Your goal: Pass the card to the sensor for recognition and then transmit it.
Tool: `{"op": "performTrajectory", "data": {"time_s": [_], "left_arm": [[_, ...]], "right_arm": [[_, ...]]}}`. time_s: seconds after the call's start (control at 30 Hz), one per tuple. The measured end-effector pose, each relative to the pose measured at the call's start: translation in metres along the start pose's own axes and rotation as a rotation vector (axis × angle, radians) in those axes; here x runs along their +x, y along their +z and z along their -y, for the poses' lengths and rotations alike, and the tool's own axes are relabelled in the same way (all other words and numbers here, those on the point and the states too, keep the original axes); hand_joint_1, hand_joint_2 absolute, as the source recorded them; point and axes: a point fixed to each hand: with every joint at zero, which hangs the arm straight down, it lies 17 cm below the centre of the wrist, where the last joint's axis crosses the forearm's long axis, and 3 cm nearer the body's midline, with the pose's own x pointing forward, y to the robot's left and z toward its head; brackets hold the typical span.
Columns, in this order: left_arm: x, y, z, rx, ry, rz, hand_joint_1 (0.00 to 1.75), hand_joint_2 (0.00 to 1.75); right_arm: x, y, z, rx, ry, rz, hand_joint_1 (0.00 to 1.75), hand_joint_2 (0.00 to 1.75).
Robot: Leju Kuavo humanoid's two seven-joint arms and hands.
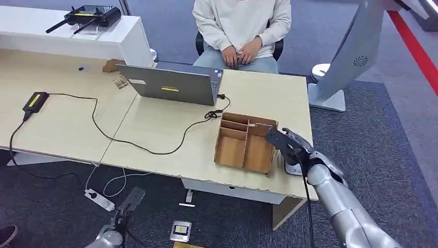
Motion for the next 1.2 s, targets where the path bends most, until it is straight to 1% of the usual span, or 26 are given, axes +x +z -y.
{"op": "performTrajectory", "data": {"time_s": [0.1, 0.23, 0.37, 0.5, 0.63, 0.87, 1.0, 1.2], "left_arm": [[0.003, -0.001, -0.002, 0.002, -0.003, 0.005, 0.0, 0.0], [0.007, -0.003, -0.003, 0.004, -0.007, 0.016, 0.0, 0.0], [0.009, -0.003, -0.002, 0.005, -0.006, 0.024, 0.0, 0.0], [0.007, -0.003, -0.002, 0.005, 0.007, 0.018, 0.0, 0.0], [0.005, -0.003, -0.002, 0.004, 0.017, 0.01, 0.0, 0.0], [-0.001, -0.002, -0.001, -0.003, 0.044, -0.022, 0.0, 0.0], [-0.003, -0.002, 0.0, -0.002, 0.056, -0.038, 0.0, 0.0], [-0.004, -0.002, 0.0, 0.016, 0.072, -0.042, 0.0, 0.0]], "right_arm": [[0.001, -0.001, 0.006, -0.023, -0.01, 0.002, 1.75, 1.75], [0.002, -0.002, 0.023, -0.07, -0.017, 0.007, 1.75, 1.75], [0.003, -0.005, 0.047, -0.122, -0.021, 0.014, 1.75, 1.75], [0.0, -0.006, 0.078, -0.2, 0.0, 0.015, 1.75, 1.75], [-0.002, -0.007, 0.099, -0.237, 0.017, 0.015, 1.75, 1.75], [-0.019, -0.005, 0.111, -0.256, 0.048, -0.012, 1.75, 1.75], [-0.037, -0.002, 0.115, -0.258, 0.086, -0.054, 1.75, 1.75], [-0.068, 0.006, 0.105, -0.23, 0.105, -0.118, 1.75, 1.75]]}}
